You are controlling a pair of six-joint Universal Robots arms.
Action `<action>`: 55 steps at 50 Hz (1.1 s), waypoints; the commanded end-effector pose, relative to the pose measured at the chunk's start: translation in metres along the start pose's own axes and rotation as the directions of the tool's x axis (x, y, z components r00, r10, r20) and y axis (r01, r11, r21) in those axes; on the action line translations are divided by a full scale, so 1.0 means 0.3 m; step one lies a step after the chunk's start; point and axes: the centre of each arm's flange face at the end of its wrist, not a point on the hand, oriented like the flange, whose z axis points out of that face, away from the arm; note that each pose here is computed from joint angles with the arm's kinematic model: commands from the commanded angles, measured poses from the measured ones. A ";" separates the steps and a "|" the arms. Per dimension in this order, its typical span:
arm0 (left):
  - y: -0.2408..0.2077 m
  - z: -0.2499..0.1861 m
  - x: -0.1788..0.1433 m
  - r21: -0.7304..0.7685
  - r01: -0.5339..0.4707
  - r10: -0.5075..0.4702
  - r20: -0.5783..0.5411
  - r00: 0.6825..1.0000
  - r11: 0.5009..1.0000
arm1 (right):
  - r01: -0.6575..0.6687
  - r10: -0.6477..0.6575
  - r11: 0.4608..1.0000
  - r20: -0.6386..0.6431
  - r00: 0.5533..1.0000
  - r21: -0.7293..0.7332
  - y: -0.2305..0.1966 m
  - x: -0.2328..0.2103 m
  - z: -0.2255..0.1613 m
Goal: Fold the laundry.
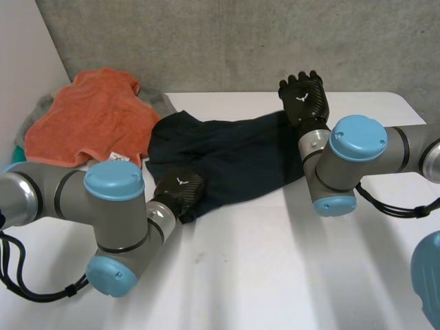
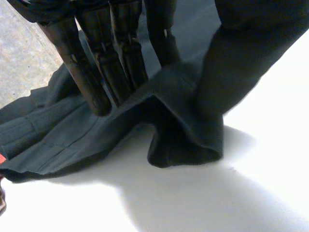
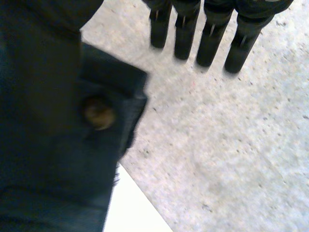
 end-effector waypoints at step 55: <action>-0.537 -0.404 -0.090 0.401 0.069 -0.108 0.075 0.991 0.914 | -0.152 0.177 0.957 0.080 0.981 -0.247 -0.138 0.329 -0.229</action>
